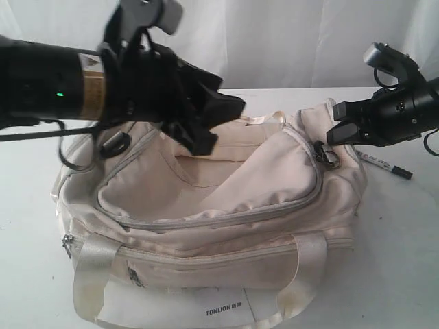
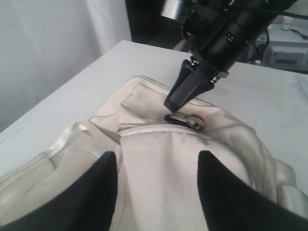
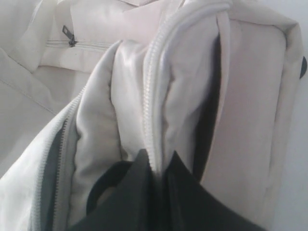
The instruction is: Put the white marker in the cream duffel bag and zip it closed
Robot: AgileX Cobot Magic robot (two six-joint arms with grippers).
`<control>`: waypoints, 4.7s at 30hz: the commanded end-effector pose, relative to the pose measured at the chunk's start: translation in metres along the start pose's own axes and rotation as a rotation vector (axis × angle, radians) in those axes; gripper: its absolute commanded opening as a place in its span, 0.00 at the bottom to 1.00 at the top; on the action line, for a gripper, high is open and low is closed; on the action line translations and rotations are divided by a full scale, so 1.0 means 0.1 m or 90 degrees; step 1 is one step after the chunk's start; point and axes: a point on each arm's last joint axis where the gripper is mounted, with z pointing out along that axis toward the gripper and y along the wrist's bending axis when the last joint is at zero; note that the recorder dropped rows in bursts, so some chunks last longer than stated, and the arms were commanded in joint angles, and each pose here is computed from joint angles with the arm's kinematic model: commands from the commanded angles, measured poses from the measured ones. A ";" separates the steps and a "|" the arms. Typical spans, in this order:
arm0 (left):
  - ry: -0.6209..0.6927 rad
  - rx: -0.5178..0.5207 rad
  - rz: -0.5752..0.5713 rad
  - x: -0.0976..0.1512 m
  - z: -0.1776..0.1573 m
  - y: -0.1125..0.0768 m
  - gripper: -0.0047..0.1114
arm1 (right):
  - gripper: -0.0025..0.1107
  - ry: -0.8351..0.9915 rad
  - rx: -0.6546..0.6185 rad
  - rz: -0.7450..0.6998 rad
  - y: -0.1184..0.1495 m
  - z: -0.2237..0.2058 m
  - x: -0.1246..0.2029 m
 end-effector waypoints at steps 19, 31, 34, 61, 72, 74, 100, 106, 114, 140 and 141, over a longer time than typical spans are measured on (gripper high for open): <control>0.029 0.126 0.192 0.08 1.54 -0.46 0.51 | 0.02 -0.007 -0.005 -0.004 0.01 -0.01 -0.02; 0.078 0.071 0.293 0.33 1.72 -0.38 0.51 | 0.02 -0.004 -0.006 -0.002 0.00 0.01 -0.02; 0.083 0.055 0.293 0.33 1.72 -0.35 0.51 | 0.02 0.002 -0.016 -0.004 0.02 0.01 -0.01; 0.129 0.059 0.276 0.62 1.89 -0.35 0.42 | 0.02 0.028 -0.159 -0.061 0.23 -0.05 0.04; 0.130 0.061 0.278 0.63 1.89 -0.36 0.20 | 0.02 0.024 -0.164 -0.062 0.24 -0.05 0.03; 0.124 0.059 0.278 0.59 1.87 -0.36 0.12 | 0.02 0.024 -0.165 -0.061 0.24 -0.05 0.03; 0.080 0.115 0.251 0.31 1.07 -0.56 0.04 | 0.02 -0.031 -0.114 -0.065 0.19 -0.08 -0.13; 0.041 0.166 0.228 0.16 0.92 -0.65 0.04 | 0.02 -0.062 -0.065 -0.049 0.12 -0.09 -0.22; 0.021 0.217 0.202 0.10 0.86 -0.74 0.04 | 0.02 -0.108 -0.009 -0.047 0.07 -0.15 -0.41; 0.063 0.132 0.213 0.48 -0.17 -1.02 0.04 | 0.02 -0.116 0.093 -0.043 -0.17 -0.37 -0.54; 0.066 0.114 0.215 0.52 -0.26 -1.00 0.04 | 0.02 -0.115 0.094 -0.044 -0.17 -0.37 -0.54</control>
